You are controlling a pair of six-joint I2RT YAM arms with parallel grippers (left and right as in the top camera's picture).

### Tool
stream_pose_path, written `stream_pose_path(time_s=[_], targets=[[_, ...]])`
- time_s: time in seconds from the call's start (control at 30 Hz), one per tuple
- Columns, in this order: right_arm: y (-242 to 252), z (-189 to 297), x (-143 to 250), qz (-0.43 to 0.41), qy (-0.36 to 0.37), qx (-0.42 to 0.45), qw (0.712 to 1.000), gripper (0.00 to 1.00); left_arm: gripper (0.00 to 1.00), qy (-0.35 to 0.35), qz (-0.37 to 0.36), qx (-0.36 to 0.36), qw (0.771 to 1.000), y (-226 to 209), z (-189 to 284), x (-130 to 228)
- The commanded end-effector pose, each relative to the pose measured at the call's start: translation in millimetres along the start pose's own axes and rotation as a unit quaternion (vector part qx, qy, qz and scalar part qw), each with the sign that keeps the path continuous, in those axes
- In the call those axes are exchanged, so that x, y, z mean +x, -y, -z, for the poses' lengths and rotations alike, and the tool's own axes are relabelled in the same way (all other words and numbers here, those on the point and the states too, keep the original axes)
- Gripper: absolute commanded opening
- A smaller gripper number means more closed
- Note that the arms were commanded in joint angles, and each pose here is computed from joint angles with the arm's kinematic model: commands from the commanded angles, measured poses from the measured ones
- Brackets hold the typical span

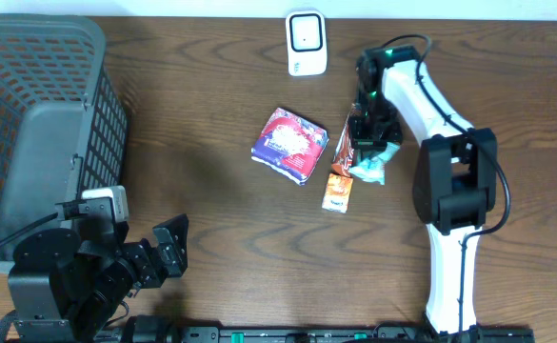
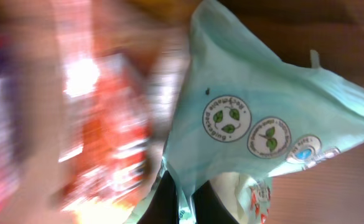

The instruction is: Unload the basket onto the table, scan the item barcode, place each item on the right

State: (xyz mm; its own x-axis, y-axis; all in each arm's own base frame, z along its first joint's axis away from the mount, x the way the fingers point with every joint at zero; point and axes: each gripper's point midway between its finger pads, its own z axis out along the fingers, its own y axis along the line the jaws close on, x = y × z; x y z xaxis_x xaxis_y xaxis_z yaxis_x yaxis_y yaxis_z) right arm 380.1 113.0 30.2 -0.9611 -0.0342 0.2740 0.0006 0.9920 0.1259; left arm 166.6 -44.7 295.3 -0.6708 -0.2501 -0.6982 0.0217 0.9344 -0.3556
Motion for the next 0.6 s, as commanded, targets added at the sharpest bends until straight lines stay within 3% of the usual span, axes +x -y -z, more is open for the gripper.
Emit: stream_pose_path(time_s=[0.0,0.13,0.37,0.57], targets=[[-43,24,-2,0.079,0.003,-0.196,0.977,0.01,0.98,0.005,-0.001,0.007,1.000,4,3,-3],[-48,49,-4,0.111,0.026,-0.315,0.942,0.01,0.98,0.005,-0.001,0.007,1.000,4,3,-3],[-18,81,1,0.131,0.072,-0.435,0.888,0.01,0.98,0.005,-0.001,0.007,1.000,4,3,-3],[13,59,7,0.087,0.065,-0.461,0.881,0.01,0.98,0.005,-0.001,0.007,1.000,4,3,-3]])
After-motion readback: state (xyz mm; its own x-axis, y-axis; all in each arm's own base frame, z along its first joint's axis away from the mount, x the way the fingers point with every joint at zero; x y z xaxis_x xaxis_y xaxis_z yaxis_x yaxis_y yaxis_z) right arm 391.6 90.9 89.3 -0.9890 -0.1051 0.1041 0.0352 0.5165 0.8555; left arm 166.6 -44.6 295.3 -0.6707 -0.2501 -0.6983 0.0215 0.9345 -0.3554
